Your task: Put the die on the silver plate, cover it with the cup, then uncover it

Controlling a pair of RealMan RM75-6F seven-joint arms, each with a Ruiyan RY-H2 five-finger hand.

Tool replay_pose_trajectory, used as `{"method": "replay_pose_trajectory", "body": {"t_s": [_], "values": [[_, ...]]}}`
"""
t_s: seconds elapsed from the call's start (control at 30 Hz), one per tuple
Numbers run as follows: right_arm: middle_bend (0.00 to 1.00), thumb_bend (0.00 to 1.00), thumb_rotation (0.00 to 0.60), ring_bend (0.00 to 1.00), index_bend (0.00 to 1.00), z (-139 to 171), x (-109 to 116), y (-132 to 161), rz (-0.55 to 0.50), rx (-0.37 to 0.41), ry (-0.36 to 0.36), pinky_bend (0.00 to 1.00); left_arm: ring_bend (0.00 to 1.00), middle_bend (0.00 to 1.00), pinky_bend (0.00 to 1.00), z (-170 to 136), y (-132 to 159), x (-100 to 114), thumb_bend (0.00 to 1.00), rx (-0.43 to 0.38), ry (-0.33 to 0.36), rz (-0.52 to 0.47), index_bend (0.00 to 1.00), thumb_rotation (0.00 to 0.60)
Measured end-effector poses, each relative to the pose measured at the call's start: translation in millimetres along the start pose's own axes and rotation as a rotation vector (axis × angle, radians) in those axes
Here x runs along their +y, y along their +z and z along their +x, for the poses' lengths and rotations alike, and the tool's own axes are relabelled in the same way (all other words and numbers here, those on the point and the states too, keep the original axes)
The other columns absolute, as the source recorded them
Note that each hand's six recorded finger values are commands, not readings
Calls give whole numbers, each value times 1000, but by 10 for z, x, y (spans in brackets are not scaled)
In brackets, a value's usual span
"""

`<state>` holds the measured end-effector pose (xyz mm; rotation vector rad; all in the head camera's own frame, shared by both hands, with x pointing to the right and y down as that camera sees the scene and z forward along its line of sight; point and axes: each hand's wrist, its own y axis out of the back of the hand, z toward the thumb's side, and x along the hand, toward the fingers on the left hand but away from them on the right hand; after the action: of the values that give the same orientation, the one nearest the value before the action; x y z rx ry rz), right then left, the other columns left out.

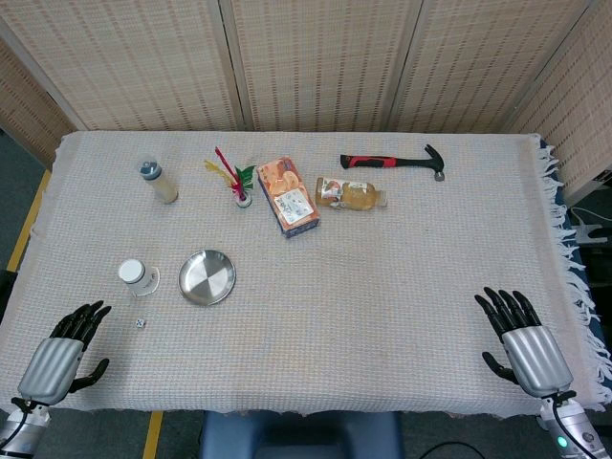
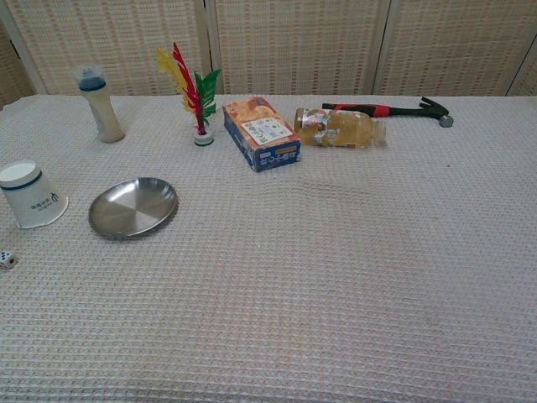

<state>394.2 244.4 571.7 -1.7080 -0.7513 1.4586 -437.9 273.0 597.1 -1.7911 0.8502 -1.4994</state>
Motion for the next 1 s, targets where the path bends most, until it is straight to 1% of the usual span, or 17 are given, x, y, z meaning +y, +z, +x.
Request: {"method": "replay_pose_trajectory", "body": {"t_s": [0.17, 0.2, 0.23, 0.27, 0.3, 0.33, 0.37, 0.4, 0.43, 0.47, 0.5, 0.57, 0.67, 0.73, 0.83, 1.0], "values": [[0, 180, 600, 0, 0, 6, 25, 2, -3, 3, -7, 0, 0, 0, 148, 25, 61, -34, 340, -10, -4, 5, 0, 600], [0, 180, 600, 0, 0, 9, 31, 3, -3, 3, -10, 0, 5, 14, 174, 34, 80, -38, 343, -14, 0, 3, 0, 600], [0, 179, 600, 0, 0, 16, 37, 2, -3, 2, -13, 0, 35, 52, 225, 48, 99, -45, 346, -17, 6, 3, 0, 600], [0, 179, 600, 0, 0, 20, 39, 1, -4, 2, -14, 0, 129, 162, 345, 61, 114, -52, 354, -18, 12, 7, 0, 600], [0, 179, 600, 0, 0, 23, 41, 1, -6, 2, -14, 0, 263, 310, 482, 78, 133, -61, 359, -20, 20, 11, 5, 600], [0, 180, 600, 0, 0, 26, 42, 0, -6, 2, -14, 0, 392, 445, 597, 107, 166, -81, 362, -22, 34, 17, 22, 600], [0, 180, 600, 0, 0, 28, 44, -3, -6, 2, -14, 0, 540, 601, 722, 132, 192, -104, 364, -24, 43, 18, 59, 600], [0, 180, 600, 0, 0, 29, 46, -5, -6, 1, -15, 0, 666, 730, 821, 160, 218, -134, 369, -26, 51, 16, 123, 600], [0, 180, 600, 0, 0, 30, 50, -7, -6, 0, -16, 0, 748, 814, 881, 204, 249, -180, 374, -29, 60, 12, 189, 600], [0, 180, 600, 0, 0, 31, 54, -9, -6, 0, -17, 0, 835, 905, 941, 240, 264, -213, 379, -30, 66, 11, 280, 600], [0, 180, 600, 0, 0, 31, 56, -10, -6, -1, -18, 0, 890, 957, 974, 277, 273, -243, 379, -31, 71, 12, 339, 600], [0, 180, 600, 0, 0, 30, 54, -15, -6, -3, -17, 0, 954, 998, 999, 364, 273, -308, 378, -32, 79, 27, 383, 600], [0, 179, 600, 0, 0, 23, 54, -29, -4, -11, -16, 0, 987, 1000, 1000, 490, 246, -416, 379, -26, 72, 68, 396, 600], [0, 179, 600, 0, 0, 16, 53, -35, -2, -16, -17, 0, 996, 1000, 1000, 570, 225, -503, 378, -19, 51, 90, 400, 600], [0, 180, 600, 0, 0, 7, 41, -33, 1, -17, -14, 0, 1000, 1000, 1000, 659, 205, -602, 377, -6, 25, 95, 414, 600], [0, 180, 600, 0, 0, -10, 24, -44, 3, -23, -7, 0, 1000, 1000, 1000, 729, 149, -713, 378, 12, -14, 104, 406, 600]]}}
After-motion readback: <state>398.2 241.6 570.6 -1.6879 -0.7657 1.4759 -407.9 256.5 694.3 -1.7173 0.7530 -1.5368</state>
